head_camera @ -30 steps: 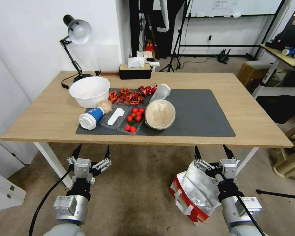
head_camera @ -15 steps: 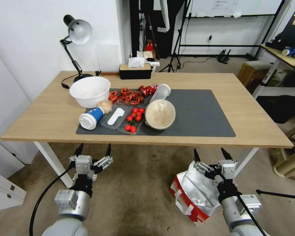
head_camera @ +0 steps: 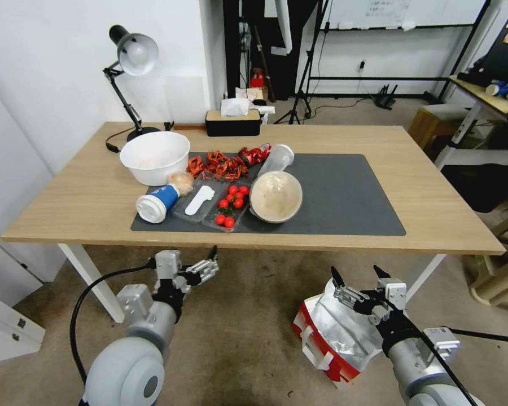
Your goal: Pick up the food delivery bag from the floor and place it on the table.
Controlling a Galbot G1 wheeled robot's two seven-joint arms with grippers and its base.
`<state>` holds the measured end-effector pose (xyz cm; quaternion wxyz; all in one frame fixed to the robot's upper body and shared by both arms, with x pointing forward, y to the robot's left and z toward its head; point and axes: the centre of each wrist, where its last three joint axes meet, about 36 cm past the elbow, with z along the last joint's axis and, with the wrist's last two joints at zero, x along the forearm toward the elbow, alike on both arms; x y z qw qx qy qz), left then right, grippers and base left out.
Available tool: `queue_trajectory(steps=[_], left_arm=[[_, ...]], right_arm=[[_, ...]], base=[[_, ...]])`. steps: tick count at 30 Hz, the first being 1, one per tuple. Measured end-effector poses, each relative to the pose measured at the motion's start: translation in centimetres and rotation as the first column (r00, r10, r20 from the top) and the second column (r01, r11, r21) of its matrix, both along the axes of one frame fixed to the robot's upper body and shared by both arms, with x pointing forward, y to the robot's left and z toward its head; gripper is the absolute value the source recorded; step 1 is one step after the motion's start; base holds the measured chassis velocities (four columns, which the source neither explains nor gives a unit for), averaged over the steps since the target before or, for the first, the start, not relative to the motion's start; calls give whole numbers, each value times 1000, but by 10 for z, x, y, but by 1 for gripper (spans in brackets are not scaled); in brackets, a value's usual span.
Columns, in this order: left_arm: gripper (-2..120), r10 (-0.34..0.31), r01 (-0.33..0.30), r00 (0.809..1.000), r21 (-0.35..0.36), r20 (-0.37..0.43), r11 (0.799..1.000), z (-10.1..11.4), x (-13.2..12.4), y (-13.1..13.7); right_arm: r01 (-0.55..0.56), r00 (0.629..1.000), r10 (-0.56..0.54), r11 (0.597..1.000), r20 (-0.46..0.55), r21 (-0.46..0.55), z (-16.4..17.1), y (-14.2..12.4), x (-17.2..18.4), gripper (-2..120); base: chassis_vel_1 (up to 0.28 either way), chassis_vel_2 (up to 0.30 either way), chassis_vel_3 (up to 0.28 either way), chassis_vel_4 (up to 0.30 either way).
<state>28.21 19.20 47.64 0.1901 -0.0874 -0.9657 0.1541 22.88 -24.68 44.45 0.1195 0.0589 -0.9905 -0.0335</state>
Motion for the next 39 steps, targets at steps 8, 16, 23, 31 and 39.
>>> queue_trajectory(steps=[8, 16, 23, 31, 39], left_arm=[[100, 22, -22, 1000, -27, -20, 999, -7, -14, -5], [100, 26, -27, 999, -25, -35, 999, -7, -17, -4], [100, 25, -26, 998, -21, -54, 999, -7, -19, -4], [100, 29, -30, 998, -16, -64, 999, -8, -21, -3], [100, 26, -27, 997, -13, -71, 1000, -14, -20, -4]], right_arm=[[8, 1000, -8, 1000, 1, -3, -1, 0, -1, 100], [9, 1000, -9, 1000, 2, -11, -1, 0, -1, 100], [9, 1000, -9, 1000, -1, -15, -3, 0, -1, 100], [9, 1000, -9, 1000, 0, -17, -3, 0, 0, 100], [13, 1000, -13, 1000, 0, -12, -5, -3, 0, 100]], base=[[0, 0, 0, 0], [0, 0, 0, 0], [0, 0, 0, 0], [0, 0, 0, 0], [0, 0, 0, 0]])
